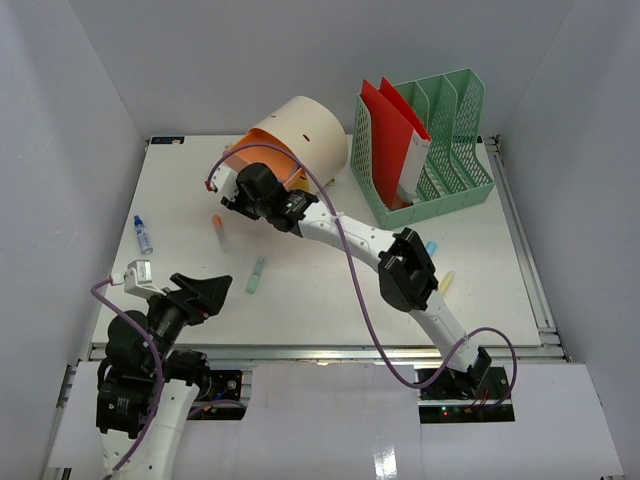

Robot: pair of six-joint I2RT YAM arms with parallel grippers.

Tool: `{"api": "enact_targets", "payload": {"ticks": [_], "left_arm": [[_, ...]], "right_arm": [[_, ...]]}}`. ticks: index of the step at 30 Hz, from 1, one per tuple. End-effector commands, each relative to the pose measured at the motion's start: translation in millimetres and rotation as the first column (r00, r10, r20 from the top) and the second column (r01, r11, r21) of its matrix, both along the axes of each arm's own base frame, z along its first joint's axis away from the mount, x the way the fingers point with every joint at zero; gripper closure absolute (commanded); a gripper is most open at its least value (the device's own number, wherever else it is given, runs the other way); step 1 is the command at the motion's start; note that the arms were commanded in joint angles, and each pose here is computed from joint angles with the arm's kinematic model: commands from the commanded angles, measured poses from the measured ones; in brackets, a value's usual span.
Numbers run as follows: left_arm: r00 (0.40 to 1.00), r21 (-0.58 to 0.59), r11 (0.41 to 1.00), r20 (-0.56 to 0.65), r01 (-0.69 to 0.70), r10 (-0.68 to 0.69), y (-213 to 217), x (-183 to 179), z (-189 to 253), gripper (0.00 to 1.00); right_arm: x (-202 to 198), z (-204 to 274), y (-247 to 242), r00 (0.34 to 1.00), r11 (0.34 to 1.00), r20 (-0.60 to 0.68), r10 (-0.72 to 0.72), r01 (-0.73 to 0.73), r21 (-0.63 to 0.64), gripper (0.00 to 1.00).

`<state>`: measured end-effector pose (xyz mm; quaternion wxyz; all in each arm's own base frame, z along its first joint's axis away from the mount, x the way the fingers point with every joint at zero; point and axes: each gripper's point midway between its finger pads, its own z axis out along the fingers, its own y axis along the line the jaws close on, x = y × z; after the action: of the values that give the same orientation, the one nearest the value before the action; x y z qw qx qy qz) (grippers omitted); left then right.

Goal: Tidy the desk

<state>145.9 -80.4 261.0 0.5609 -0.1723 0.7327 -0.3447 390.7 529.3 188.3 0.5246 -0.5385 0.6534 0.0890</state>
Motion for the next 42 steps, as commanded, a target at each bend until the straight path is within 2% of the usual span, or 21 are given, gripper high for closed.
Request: {"api": "enact_targets", "payload": {"ticks": [1,9,16,22,26,28,29,30,34,35,36,38,41,42], "left_arm": [[0.998,-0.018,1.000,-0.058,-0.023,0.022,1.8,2.5,-14.5,0.03],[0.998,-0.023,1.000,-0.059,-0.018,0.016,-0.1,7.2,-8.7,0.02],[0.997,-0.047,0.999,-0.071,0.014,-0.017,-8.1,15.7,-12.8,0.02],[0.996,-0.059,0.997,-0.081,0.041,-0.046,-14.6,24.1,-14.6,0.02],[0.995,-0.067,0.997,-0.084,0.045,-0.051,-16.1,26.3,-17.0,0.02],[0.995,-0.070,0.996,-0.080,0.051,-0.056,-17.2,27.5,-17.1,0.02],[0.995,-0.073,0.996,-0.075,0.058,-0.064,-18.7,28.8,-17.0,0.02],[0.995,-0.078,0.995,-0.068,0.069,-0.074,-20.8,30.7,-16.5,0.02],[0.986,-0.094,0.987,-0.095,0.128,-0.136,-33.6,46.6,-23.5,0.02],[0.986,-0.098,0.984,-0.064,0.149,-0.156,-36.8,47.3,-16.3,0.02],[0.979,-0.105,0.979,-0.086,0.176,-0.185,-43.1,58.2,-20.4,0.02],[0.972,-0.112,0.969,-0.051,0.222,-0.229,-51.7,70.2,-15.5,0.02],[0.959,-0.127,0.952,-0.025,0.278,-0.283,-64.1,95.1,-14.6,0.03],[0.953,-0.133,0.946,-0.017,0.297,-0.302,-69.0,107.7,-16.0,0.03]], "right_arm": [[39.9,53.4,-20.4,0.980,0.984,0.137,-0.144,0.128,0.120,0.56],[62.7,76.5,-37.6,0.959,0.968,0.183,-0.215,0.185,0.170,0.50],[83.6,78.0,-61.1,0.949,0.958,0.182,-0.257,0.226,0.174,0.42],[90.6,87.7,-78.0,0.948,0.960,0.192,-0.254,0.223,0.171,0.30],[84.8,82.4,-80.1,0.958,0.970,0.184,-0.221,0.196,0.146,0.29],[60.1,79.5,-70.4,0.987,0.989,0.134,-0.085,0.067,0.132,0.29],[37.1,86.5,-63.3,0.994,0.989,0.104,0.039,-0.054,0.139,0.27],[7.1,95.4,-57.6,0.981,0.969,0.072,0.183,-0.192,0.153,0.24],[-83.4,138.5,-71.0,0.860,0.838,-0.006,0.510,-0.495,0.228,0.13],[-81.1,139.5,-74.2,0.862,0.840,-0.007,0.507,-0.492,0.229,0.13],[-103.3,151.3,-94.6,0.833,0.805,-0.030,0.553,-0.525,0.276,0.11],[-108.6,167.2,-131.4,0.829,0.792,-0.031,0.558,-0.521,0.317,0.11],[-115.5,148.4,-185.2,0.820,0.789,-0.111,0.561,-0.490,0.369,0.12],[-121.4,127.6,-201.1,0.809,0.791,-0.158,0.566,-0.478,0.381,0.12]]}}
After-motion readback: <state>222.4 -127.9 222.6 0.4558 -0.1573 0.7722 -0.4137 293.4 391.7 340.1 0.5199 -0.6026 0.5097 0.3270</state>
